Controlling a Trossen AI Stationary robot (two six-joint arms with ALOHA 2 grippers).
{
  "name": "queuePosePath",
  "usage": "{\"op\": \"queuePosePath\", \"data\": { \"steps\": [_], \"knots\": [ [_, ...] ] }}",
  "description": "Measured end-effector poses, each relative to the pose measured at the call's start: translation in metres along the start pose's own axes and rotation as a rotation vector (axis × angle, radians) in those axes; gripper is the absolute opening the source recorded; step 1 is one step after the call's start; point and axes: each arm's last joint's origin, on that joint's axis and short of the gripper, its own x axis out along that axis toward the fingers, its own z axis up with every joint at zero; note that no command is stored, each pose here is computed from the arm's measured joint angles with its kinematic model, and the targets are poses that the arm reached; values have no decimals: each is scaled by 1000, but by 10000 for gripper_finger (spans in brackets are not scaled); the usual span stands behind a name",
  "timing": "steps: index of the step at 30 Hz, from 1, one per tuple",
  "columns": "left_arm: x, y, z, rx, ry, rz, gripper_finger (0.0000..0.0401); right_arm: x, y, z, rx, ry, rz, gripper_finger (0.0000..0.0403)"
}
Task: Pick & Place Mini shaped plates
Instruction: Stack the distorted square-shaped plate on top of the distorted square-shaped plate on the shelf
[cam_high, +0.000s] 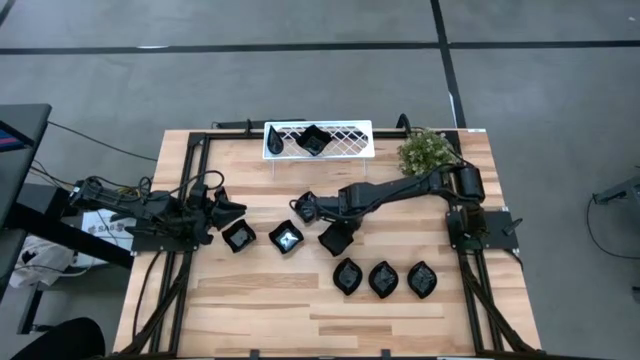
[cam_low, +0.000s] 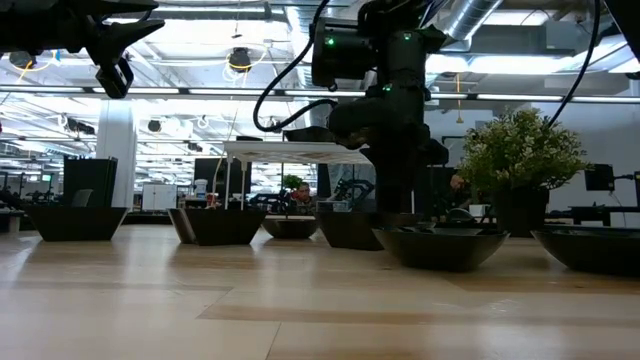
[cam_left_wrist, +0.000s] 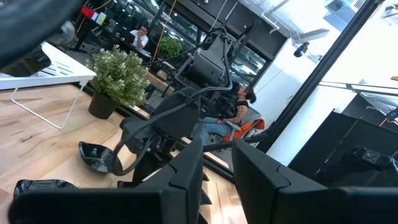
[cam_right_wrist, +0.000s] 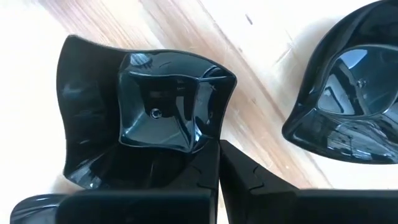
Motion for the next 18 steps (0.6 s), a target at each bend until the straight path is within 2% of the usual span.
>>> {"op": "queuePosePath", "data": {
  "steps": [11,18],
  "knots": [
    [0,0,0,3,0,0,88,0,1,0,-17,11,33,3],
    [0,0,0,4,0,0,88,0,2,0,-36,5,29,46]
  ]
}}
